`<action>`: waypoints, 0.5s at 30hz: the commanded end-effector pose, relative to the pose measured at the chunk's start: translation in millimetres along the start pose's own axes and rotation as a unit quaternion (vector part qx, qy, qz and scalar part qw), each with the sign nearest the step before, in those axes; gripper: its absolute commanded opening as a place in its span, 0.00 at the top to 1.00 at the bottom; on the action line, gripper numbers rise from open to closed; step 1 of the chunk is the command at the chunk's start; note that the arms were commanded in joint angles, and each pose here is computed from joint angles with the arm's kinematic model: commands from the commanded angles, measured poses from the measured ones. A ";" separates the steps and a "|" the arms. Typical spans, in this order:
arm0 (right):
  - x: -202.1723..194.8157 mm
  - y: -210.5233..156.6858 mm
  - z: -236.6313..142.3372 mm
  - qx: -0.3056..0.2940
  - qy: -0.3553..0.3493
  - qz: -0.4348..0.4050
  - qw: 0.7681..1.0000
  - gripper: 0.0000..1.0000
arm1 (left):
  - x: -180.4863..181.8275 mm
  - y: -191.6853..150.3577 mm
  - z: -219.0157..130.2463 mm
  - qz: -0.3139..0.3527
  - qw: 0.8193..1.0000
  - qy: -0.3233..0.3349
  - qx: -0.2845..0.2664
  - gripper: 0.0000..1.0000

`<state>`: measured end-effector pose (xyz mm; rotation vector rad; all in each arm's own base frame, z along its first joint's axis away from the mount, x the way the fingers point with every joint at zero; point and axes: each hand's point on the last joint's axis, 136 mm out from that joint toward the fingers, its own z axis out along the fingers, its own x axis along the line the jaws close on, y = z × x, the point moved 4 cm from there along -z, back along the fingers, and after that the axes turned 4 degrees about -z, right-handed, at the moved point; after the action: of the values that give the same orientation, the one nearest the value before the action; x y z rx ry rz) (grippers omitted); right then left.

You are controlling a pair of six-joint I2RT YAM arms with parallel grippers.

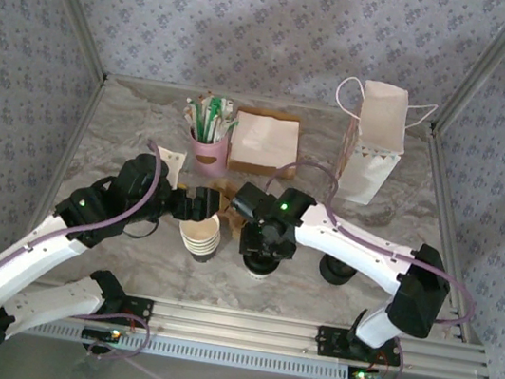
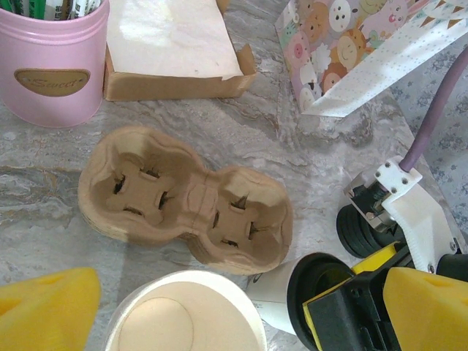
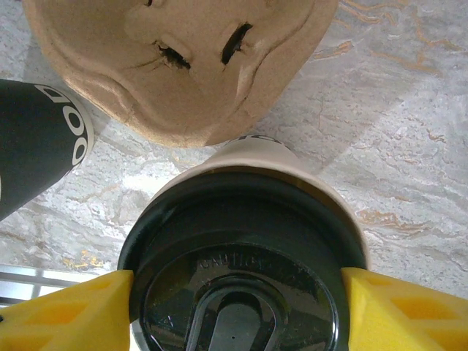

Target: Pack the takeout coffee

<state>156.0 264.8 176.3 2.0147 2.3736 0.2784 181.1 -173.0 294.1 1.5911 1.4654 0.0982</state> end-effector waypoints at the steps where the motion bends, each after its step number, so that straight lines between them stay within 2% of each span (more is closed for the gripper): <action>1: -10.6 -18.5 27.6 0.041 -0.039 0.012 0.998 0.31 | -0.3 2.4 0.3 0.001 1.000 -0.001 -0.004 0.01; 15: -11.3 -25.5 37.9 0.042 -0.059 0.005 0.997 0.31 | -1.9 3.8 6.0 0.002 1.000 0.001 0.001 0.00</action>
<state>154.4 265.4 174.8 2.0044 2.3454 0.3173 184.5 -176.3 288.9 1.6069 1.4793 0.0975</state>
